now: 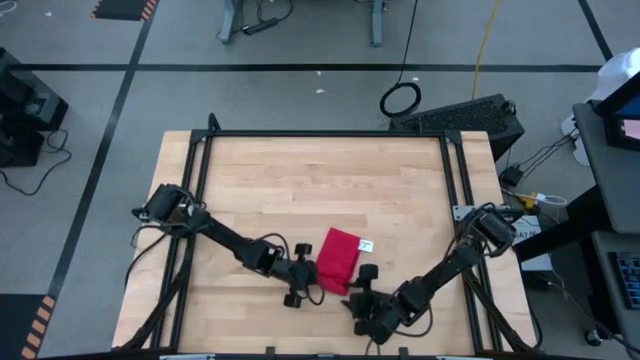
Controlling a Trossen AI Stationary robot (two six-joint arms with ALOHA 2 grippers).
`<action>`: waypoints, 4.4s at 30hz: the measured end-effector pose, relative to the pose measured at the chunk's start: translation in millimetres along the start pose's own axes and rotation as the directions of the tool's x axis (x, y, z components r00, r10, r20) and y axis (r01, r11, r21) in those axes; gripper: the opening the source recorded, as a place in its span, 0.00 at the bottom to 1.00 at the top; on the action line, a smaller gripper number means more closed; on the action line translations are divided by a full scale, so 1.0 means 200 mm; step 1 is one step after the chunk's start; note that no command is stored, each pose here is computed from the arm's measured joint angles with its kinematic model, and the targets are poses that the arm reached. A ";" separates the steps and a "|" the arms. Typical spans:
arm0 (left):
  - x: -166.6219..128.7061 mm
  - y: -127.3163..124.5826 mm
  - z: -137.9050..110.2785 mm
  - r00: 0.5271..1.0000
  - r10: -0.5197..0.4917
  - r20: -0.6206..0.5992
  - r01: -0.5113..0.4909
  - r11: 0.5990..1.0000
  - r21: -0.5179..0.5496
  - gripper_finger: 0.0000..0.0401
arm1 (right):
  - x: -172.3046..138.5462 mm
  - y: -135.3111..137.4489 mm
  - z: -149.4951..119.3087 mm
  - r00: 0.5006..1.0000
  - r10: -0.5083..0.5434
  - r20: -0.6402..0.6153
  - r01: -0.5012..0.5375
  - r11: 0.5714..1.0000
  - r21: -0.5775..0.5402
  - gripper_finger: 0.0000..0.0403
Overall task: Roll towel
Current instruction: Roll the red towel
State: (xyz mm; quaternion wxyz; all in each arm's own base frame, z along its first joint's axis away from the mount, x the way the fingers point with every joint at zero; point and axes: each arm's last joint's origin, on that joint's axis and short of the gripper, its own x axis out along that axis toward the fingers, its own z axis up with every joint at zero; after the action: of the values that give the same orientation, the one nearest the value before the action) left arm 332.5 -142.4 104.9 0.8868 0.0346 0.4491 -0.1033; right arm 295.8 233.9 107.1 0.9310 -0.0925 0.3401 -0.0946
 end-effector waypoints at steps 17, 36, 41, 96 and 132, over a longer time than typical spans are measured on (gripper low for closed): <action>0.01 0.14 0.02 0.940 -0.340 -0.021 0.328 0.919 -0.217 0.13 | 0.00 0.17 0.00 0.968 0.001 0.250 -0.017 0.998 0.062 0.51; 0.01 0.16 0.03 0.960 -0.281 0.005 0.275 0.936 -0.218 0.19 | 0.06 0.15 -0.08 0.989 -0.006 0.147 -0.024 0.979 0.200 0.49; 0.00 0.15 0.05 0.973 -0.225 0.044 0.229 0.951 -0.207 0.32 | 0.06 0.15 -0.09 0.993 -0.001 0.118 -0.025 0.976 0.215 0.49; -0.34 0.03 0.00 0.978 0.171 -0.122 -0.190 0.969 -0.161 0.01 | 0.30 -0.09 0.03 0.998 0.045 0.039 -0.041 0.996 -0.084 0.49; -0.16 -0.52 -0.28 0.871 0.472 0.138 -0.490 0.857 0.158 0.43 | 0.36 -0.15 0.07 0.988 0.154 0.033 -0.155 0.987 0.042 0.49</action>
State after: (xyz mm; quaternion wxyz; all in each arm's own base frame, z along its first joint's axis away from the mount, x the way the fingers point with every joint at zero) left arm 248.7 -230.4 100.3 0.8973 0.2245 0.3719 0.0781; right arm 356.0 188.4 80.5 0.9423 -0.0463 0.3303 -0.0285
